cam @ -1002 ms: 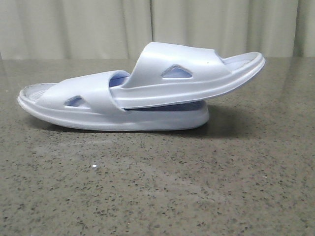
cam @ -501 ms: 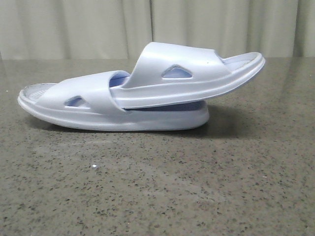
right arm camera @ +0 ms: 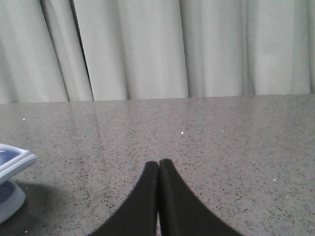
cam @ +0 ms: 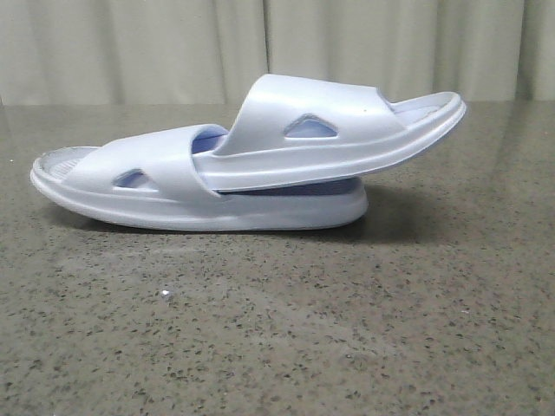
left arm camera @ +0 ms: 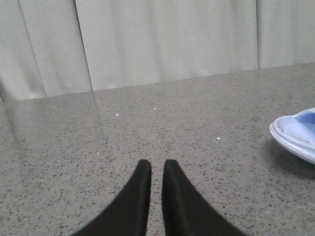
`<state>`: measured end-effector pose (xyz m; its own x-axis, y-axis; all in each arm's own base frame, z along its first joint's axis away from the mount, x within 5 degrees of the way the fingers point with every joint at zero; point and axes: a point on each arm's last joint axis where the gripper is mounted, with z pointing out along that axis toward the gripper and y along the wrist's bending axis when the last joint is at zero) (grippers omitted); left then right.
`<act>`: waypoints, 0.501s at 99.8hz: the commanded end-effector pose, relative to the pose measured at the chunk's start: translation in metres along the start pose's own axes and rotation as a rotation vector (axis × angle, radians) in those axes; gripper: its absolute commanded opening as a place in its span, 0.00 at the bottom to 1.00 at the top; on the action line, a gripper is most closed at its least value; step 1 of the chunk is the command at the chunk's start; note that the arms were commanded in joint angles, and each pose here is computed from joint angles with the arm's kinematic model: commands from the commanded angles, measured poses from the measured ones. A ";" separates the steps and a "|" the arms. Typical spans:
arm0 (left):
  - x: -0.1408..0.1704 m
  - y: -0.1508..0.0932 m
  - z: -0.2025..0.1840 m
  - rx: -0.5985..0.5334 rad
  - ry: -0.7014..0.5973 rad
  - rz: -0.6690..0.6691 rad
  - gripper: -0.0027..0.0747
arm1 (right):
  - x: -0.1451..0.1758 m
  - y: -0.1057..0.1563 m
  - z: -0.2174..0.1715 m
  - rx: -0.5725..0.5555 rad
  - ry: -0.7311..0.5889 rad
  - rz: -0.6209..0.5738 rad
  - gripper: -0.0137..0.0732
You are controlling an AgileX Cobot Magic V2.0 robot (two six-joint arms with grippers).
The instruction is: Insert blue slippers together front up
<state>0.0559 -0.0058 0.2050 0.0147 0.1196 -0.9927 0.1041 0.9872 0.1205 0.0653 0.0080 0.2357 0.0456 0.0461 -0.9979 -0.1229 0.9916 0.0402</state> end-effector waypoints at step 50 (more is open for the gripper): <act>-0.005 0.001 -0.002 -0.014 -0.095 -0.010 0.06 | 0.023 -0.001 -0.013 0.003 -0.116 -0.022 0.03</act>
<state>0.0559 -0.0058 0.2050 0.0147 0.1196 -0.9927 0.1041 0.9872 0.1205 0.0553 0.0068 0.2116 0.0940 0.0312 -0.9951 -0.1232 0.9922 0.0195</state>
